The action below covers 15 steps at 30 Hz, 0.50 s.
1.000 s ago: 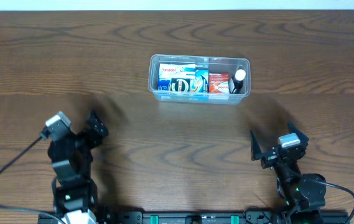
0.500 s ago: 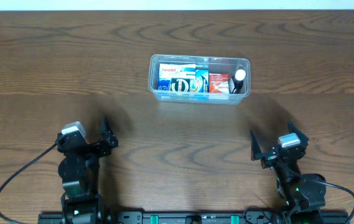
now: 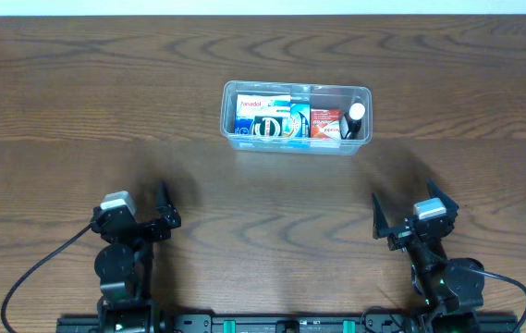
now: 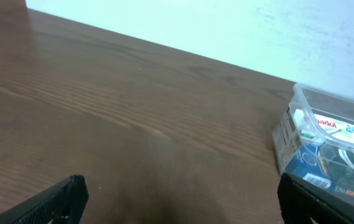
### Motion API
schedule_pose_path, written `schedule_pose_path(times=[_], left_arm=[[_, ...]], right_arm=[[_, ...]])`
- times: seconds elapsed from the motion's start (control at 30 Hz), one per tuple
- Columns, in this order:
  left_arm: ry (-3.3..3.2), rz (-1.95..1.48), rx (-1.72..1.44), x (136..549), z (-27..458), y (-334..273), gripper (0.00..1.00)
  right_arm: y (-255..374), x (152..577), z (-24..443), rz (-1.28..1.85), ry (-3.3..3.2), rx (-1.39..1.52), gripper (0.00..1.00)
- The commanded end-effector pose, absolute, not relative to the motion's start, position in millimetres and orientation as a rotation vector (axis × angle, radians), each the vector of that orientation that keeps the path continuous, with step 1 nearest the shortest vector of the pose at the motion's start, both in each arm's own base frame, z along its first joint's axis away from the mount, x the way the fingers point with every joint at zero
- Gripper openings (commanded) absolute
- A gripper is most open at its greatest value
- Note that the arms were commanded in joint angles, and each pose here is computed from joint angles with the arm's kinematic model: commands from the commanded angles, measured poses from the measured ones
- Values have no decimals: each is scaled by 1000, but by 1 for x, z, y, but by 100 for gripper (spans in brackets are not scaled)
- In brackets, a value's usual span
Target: Pack container
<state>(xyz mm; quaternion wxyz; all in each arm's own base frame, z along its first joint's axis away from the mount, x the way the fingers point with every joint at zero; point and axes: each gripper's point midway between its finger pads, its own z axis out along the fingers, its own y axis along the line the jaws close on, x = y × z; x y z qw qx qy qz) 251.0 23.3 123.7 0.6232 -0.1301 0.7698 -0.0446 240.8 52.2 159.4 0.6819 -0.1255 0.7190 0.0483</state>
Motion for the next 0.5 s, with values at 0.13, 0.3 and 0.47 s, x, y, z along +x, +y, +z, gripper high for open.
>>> schedule_pose_path(times=[0.13,0.3,0.47], left_arm=[[1757,-67,-281,244,125,25,98],[1717,2,-141,243,137,17,98],[1725,93,7,244,137,9,98]], right_arm=[[51,241,159,118,1615,-262,99],[51,241,159,118,1615,-262,99],[51,241,159,118,1615,-262,99]])
